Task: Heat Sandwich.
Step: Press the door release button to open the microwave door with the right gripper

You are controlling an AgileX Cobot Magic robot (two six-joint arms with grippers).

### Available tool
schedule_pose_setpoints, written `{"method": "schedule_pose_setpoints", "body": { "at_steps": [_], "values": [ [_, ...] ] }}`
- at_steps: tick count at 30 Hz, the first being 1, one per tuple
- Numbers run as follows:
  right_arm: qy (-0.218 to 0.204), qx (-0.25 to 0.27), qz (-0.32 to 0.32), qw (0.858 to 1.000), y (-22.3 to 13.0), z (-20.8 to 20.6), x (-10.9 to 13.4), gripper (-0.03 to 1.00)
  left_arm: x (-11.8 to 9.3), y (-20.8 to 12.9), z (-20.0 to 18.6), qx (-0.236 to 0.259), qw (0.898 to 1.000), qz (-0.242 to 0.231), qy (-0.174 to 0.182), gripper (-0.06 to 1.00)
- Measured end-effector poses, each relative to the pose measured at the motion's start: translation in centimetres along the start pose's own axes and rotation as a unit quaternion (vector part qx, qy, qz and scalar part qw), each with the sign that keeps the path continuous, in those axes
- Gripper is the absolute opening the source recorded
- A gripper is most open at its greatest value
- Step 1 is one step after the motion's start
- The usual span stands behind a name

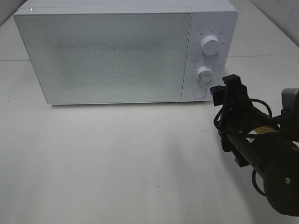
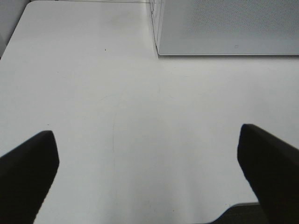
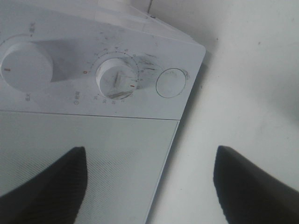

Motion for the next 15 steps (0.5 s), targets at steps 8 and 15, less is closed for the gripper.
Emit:
{"method": "schedule_pose_setpoints", "body": {
  "at_steps": [8, 15],
  "values": [
    [-0.001, -0.003, 0.123, 0.992, 0.08, 0.00, -0.03, 0.51, 0.00, 0.00, 0.00, 0.000, 1.000, 0.000, 0.000, 0.99],
    [-0.005, -0.002, 0.135, 0.991, 0.05, 0.00, -0.14, 0.21, 0.00, 0.00, 0.00, 0.000, 1.000, 0.000, 0.000, 0.99]
  ]
}}
Point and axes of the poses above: a point on each arm's last joint axis where the gripper is mounted, z pointing out along that axis toward the gripper, x along the wrist's bending axis when the last joint is at zero, y = z × x, the point moved 5 cm from there along z, pointing out along that axis toward the gripper, and after that the axes turned 5 degrees about z, right-handed, at the moved point
